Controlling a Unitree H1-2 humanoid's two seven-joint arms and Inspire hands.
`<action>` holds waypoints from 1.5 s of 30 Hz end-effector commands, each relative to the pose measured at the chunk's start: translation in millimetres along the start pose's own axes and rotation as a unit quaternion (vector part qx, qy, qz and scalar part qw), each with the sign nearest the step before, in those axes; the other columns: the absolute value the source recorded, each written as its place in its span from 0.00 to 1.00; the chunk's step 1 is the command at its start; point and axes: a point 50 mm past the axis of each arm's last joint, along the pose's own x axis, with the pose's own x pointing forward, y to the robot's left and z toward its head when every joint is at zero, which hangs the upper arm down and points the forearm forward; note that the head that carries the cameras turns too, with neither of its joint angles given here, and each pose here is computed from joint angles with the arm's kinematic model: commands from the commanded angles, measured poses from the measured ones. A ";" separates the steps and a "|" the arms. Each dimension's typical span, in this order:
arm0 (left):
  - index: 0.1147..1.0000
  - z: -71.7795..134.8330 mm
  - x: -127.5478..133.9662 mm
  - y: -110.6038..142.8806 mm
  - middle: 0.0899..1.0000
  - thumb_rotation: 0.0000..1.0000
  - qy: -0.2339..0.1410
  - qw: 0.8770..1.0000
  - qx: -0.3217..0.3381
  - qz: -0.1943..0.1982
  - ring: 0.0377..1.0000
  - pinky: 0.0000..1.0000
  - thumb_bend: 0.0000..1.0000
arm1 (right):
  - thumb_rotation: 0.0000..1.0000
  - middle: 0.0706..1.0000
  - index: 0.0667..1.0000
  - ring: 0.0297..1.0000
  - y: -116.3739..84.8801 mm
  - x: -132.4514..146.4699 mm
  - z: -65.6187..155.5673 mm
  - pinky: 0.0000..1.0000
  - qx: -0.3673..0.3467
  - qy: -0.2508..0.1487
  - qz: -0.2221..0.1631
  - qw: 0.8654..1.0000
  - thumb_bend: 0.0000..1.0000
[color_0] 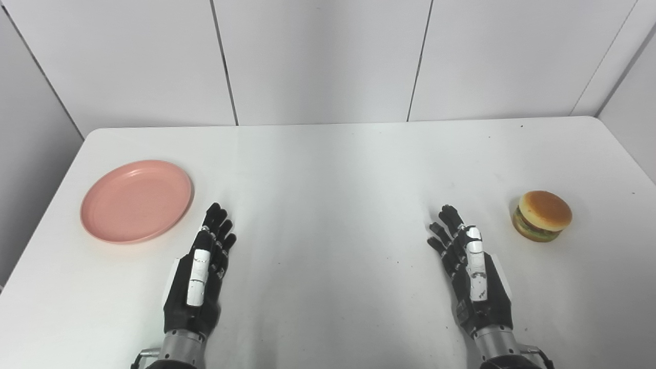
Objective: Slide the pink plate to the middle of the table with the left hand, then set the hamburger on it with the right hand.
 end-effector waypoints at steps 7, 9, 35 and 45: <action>0.93 9.6 3.6 -3.8 0.99 0.83 -0.023 1.000 -0.001 -0.011 1.00 1.00 0.91 | 1.00 0.94 0.90 0.91 -5.3 -5.6 3.6 0.91 -0.012 -0.012 -0.001 1.000 0.80; 0.93 9.5 3.8 -3.8 0.99 0.83 -0.024 1.000 -0.001 -0.012 1.00 1.00 0.91 | 1.00 0.94 0.90 0.91 -5.2 -5.6 3.4 0.91 -0.012 -0.013 -0.001 1.000 0.81; 0.93 10.8 3.4 -4.2 0.98 0.83 -0.023 1.000 0.008 -0.008 0.99 1.00 0.92 | 1.00 0.94 0.93 0.93 -7.7 -6.6 0.3 0.94 -0.013 -0.089 0.019 0.996 0.85; 0.94 9.2 4.2 -6.9 0.99 0.84 -0.022 1.000 0.011 -0.012 1.00 1.00 0.91 | 1.00 0.95 0.93 0.93 -11.5 -6.6 -1.4 0.94 -0.018 -0.089 0.021 0.996 0.84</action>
